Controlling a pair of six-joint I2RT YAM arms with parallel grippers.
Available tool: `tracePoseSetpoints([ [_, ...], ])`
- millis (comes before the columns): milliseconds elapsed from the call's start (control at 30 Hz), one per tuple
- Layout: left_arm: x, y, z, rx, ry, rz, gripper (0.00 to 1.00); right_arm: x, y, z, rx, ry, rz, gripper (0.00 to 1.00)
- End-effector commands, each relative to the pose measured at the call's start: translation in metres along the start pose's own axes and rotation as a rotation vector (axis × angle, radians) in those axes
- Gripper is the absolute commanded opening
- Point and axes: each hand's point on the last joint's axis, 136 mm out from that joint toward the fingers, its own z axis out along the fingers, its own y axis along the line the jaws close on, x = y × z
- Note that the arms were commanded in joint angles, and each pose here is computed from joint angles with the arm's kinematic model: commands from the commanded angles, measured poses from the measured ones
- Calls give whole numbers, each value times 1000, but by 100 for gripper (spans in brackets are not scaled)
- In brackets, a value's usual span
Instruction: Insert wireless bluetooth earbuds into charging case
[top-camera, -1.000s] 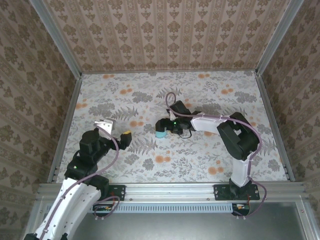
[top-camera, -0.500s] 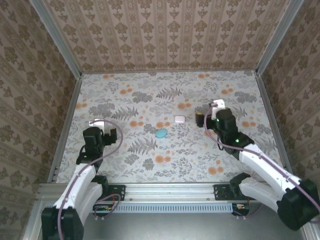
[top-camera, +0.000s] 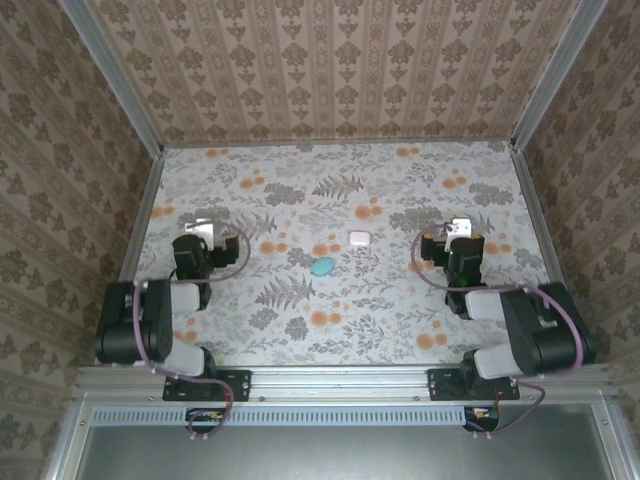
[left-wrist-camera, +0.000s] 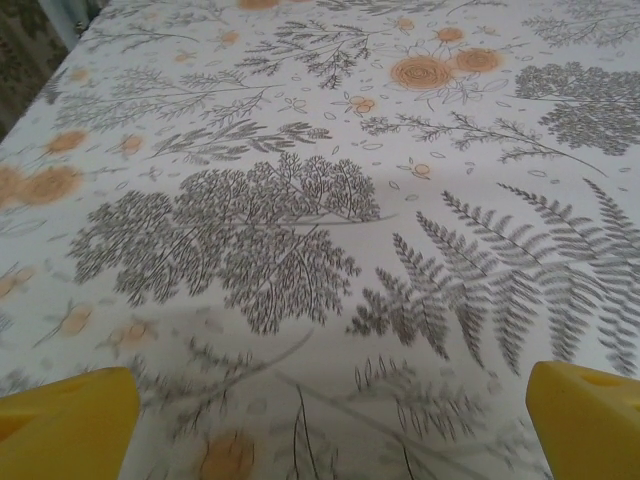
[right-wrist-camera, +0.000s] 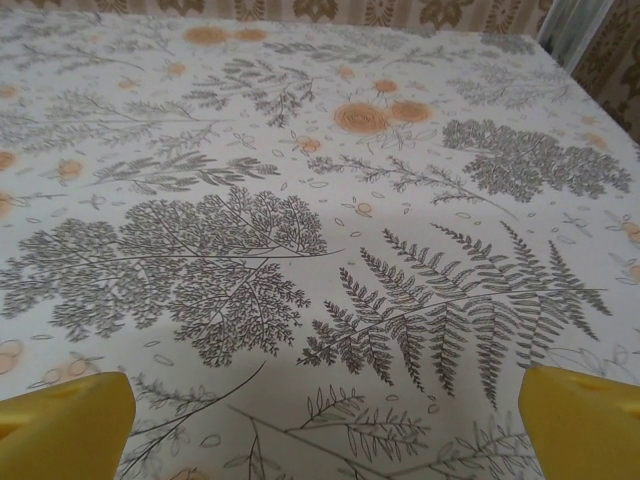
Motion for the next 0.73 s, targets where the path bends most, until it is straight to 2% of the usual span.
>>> tracePoseSetpoints([
  [0,-31,-4,8,42,-83,26,100,-38,-2,16,4,-141,77,100],
  [67,-33,-2,9,35,-86,22,100,-35,-2,25,-12,-56,81,100],
  [700,-32,-2,10,15,-78,31,100,-35,6,26,-83,-53,72,100],
])
